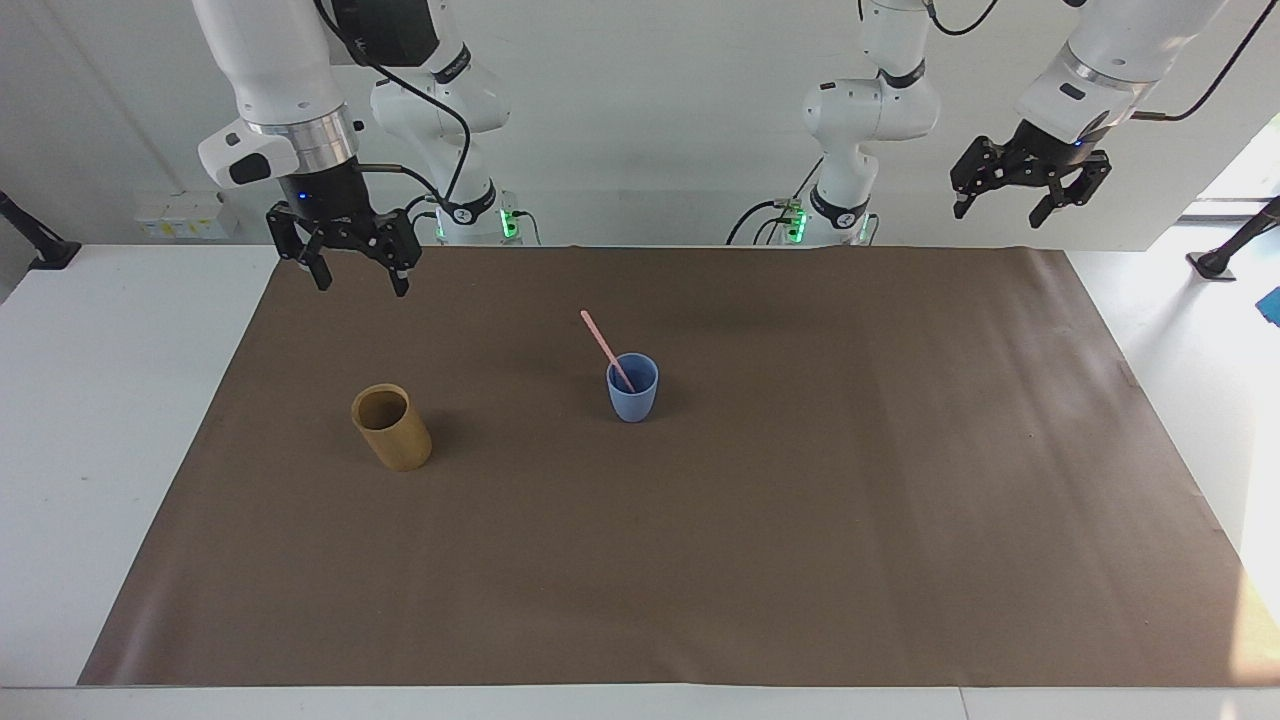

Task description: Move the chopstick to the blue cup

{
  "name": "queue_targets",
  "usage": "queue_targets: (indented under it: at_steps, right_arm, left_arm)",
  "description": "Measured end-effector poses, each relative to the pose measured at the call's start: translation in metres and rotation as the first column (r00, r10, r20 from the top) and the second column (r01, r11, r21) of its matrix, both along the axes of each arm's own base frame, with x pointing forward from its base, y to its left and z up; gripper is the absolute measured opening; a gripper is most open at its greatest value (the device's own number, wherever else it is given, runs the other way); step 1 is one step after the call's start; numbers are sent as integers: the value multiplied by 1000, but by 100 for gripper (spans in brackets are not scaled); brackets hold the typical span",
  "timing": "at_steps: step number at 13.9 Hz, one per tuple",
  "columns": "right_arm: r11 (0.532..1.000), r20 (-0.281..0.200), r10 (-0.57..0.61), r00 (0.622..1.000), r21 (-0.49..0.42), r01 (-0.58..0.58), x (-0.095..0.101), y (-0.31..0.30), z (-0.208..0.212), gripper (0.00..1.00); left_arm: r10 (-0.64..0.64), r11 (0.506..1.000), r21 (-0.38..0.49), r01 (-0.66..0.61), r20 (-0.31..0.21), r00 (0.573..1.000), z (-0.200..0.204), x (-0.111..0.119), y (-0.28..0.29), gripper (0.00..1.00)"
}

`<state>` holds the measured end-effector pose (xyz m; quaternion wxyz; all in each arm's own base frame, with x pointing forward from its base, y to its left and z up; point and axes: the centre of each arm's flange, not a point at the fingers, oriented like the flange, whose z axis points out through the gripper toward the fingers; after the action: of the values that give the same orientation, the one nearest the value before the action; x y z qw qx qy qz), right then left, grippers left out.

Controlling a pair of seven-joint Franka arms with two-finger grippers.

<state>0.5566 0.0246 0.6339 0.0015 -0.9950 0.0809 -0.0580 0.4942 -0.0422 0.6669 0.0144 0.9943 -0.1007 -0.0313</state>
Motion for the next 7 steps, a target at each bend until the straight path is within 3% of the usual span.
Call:
queue_targets:
  at_steps: [7]
  right_arm:
    - [1000,-76,-27,997,-4,27,-1,-15,0,100]
  left_arm:
    - [12,1000,-2,-12,0,1000,0,0,6,100]
